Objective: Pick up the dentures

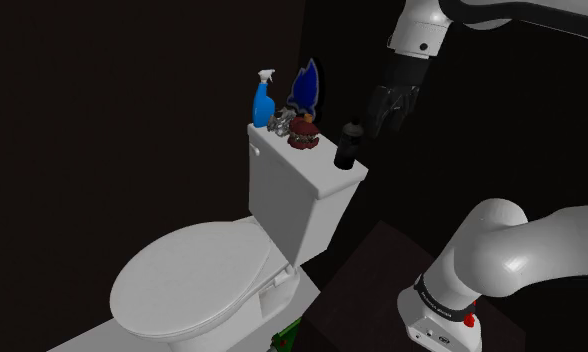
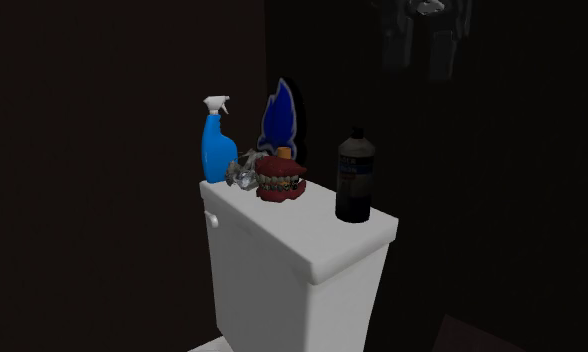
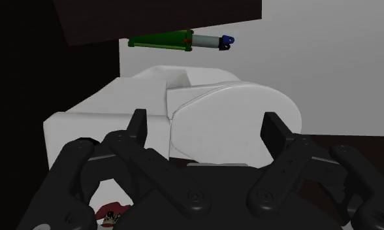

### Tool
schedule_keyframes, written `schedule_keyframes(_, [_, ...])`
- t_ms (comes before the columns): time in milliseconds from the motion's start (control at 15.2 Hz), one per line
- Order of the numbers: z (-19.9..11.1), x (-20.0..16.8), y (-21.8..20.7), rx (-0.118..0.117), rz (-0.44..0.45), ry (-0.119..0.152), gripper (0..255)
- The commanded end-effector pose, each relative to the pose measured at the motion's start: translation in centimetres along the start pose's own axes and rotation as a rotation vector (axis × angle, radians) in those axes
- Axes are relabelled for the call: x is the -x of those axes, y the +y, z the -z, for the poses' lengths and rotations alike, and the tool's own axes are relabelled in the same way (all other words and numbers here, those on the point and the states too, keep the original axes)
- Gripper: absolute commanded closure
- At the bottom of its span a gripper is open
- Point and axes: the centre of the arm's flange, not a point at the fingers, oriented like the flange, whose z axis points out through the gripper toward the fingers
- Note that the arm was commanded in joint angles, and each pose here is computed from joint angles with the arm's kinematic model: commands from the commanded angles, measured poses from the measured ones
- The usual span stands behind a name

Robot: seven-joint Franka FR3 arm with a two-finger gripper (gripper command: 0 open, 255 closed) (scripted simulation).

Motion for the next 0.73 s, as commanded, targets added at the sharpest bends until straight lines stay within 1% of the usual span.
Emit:
schedule_keyframes(0, [0.0, 0.0, 0.0, 0.000, 0.000, 0.000, 0])
schedule_keyframes(660, [-3.6, -10.0, 7.9, -0.013, 0.176, 0.002, 0])
